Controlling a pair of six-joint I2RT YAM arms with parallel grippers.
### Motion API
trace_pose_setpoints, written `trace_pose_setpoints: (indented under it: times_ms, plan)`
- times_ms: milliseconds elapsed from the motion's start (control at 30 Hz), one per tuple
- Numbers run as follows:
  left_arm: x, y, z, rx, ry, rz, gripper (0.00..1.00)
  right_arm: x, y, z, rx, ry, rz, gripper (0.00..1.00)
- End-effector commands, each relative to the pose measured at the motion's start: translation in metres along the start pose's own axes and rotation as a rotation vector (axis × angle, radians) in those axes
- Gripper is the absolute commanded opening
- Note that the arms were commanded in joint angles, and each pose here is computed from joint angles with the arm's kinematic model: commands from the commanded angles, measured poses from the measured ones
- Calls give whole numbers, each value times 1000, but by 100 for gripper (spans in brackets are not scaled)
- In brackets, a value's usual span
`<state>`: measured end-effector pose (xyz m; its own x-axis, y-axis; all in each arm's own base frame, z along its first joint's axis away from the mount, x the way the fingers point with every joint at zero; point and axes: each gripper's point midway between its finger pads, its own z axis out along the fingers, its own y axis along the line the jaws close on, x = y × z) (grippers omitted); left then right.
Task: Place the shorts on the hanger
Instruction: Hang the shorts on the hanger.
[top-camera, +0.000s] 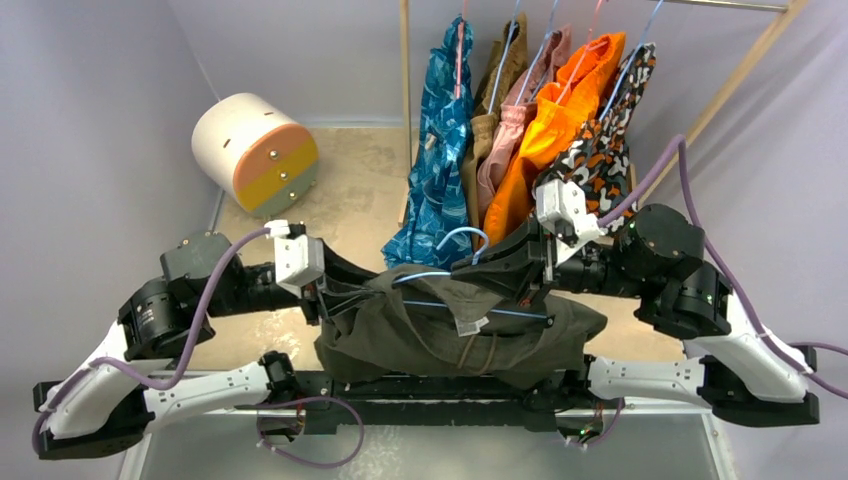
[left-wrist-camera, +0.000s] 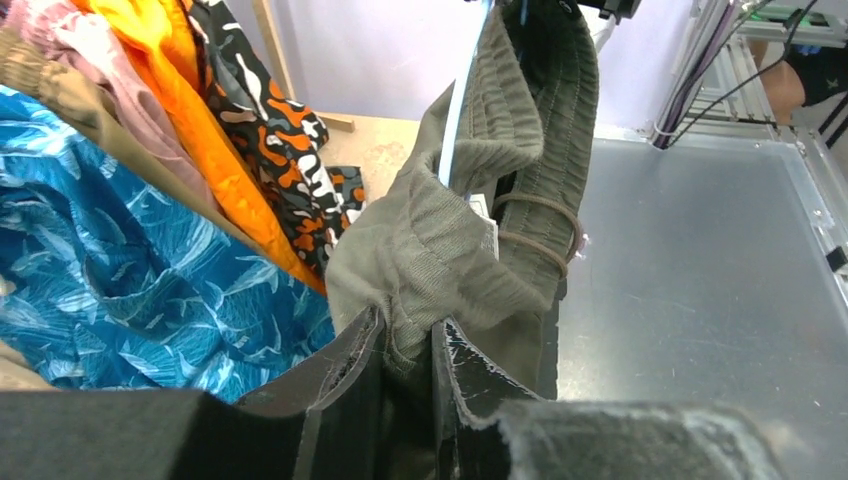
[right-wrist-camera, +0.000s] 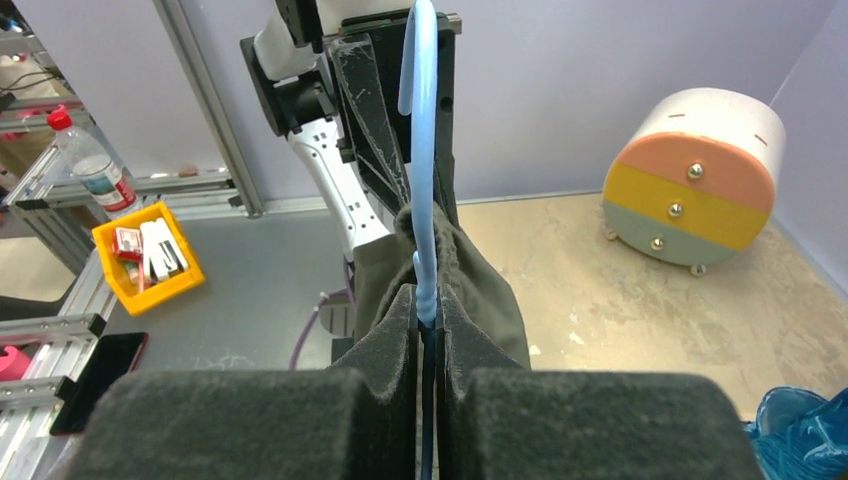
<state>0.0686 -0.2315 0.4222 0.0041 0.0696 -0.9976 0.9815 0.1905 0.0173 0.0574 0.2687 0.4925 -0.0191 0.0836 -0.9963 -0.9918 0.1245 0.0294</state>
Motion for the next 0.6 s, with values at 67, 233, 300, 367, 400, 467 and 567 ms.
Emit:
trace_pose_setpoints:
  times_ms: [67,233,300,367,400,467,567]
  plan:
    - [-16,32,-20,-213,-75,9,47,-67,-6,-16,69,-223,-24,0]
    - [-56,65,-67,-474,-233,1,64,-108,-47,-23,304,-289,-78,0]
    - [-84,76,-110,-605,-376,-19,68,-156,-56,-37,378,-344,-156,0]
    - [-104,77,-149,-677,-502,-30,71,-193,-52,-37,367,-392,-195,0]
    - [-111,76,-164,-700,-551,-38,71,-203,-50,-37,360,-409,-208,0]
    - [-115,73,-188,-722,-615,-51,72,-193,-49,-22,329,-365,-217,0]
    - [-107,73,-203,-748,-635,-83,72,-128,-55,21,281,-205,-195,0]
